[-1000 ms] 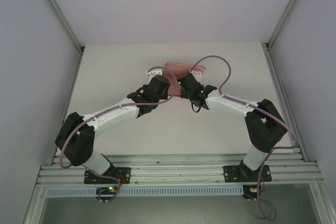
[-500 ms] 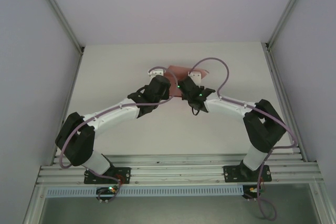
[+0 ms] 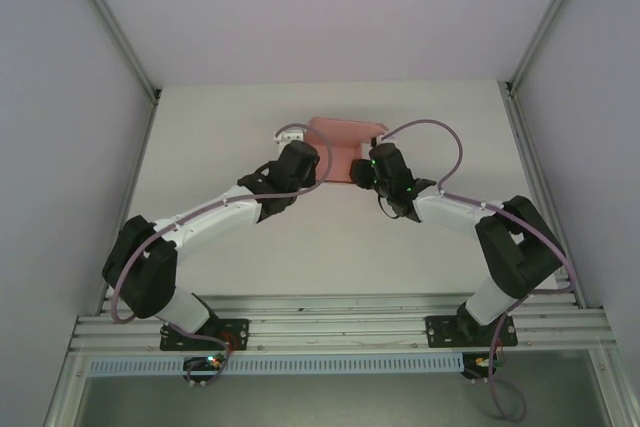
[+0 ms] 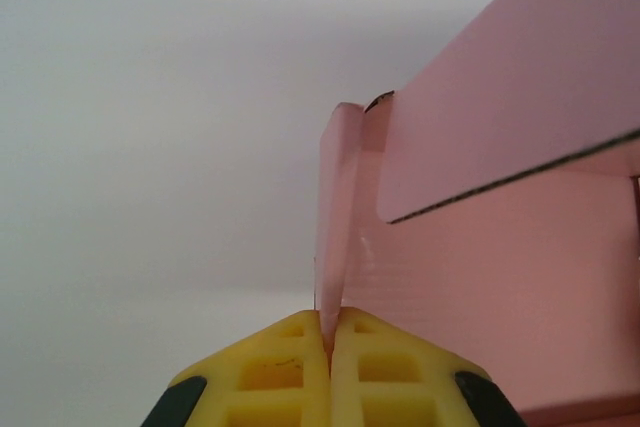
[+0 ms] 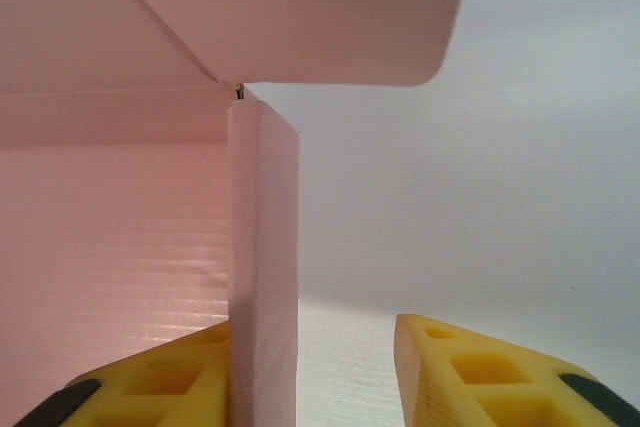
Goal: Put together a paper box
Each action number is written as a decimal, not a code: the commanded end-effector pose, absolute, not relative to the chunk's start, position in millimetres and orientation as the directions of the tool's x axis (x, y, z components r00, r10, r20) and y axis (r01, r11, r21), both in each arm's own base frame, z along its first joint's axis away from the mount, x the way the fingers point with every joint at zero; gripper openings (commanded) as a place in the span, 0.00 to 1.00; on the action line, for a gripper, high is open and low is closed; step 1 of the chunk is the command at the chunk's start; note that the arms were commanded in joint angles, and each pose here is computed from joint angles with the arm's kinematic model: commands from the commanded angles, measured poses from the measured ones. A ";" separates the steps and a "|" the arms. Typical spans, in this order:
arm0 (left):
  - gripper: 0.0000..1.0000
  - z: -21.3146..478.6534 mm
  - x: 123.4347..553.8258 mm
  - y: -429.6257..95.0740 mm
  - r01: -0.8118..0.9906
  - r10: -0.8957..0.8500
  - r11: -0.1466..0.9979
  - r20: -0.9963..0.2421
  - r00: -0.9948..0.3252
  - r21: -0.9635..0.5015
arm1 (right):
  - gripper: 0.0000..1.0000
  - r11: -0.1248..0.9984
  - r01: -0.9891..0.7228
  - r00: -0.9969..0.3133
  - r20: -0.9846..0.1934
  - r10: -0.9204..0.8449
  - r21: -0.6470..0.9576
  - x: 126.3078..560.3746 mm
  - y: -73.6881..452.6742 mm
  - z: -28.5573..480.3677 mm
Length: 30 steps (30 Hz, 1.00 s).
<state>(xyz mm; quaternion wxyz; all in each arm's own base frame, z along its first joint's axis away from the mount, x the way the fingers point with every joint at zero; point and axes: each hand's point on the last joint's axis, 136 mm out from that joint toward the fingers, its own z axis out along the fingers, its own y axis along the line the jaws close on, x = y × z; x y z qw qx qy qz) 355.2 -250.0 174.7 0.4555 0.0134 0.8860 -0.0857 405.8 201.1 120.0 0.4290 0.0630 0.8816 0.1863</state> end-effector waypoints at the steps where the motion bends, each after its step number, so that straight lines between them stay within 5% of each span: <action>1: 0.00 186.3 355.6 -240.7 0.068 -0.073 0.988 -0.815 -0.575 -0.136 | 0.48 0.898 -0.074 -0.584 -0.749 0.314 0.435 405.5 200.0 151.5; 4: 0.00 180.6 356.5 -242.9 0.070 -0.072 0.988 -0.805 -0.588 -0.139 | 0.67 0.879 -0.099 -0.574 -0.748 0.333 0.467 399.9 202.3 164.0; 5: 0.00 178.6 357.2 -243.1 0.069 -0.077 0.987 -0.800 -0.595 -0.146 | 0.78 0.874 -0.100 -0.570 -0.747 0.342 0.476 398.4 201.8 166.6; 6: 0.00 175.1 357.8 -243.8 0.069 -0.083 0.985 -0.792 -0.605 -0.157 | 1.00 0.871 -0.102 -0.570 -0.746 0.345 0.481 396.7 201.7 167.7; 30: 0.03 66.2 340.2 -232.6 0.000 -0.102 0.984 -0.560 -0.822 -0.180 | 1.00 0.925 0.190 -0.543 -0.750 0.378 0.329 343.6 110.7 136.5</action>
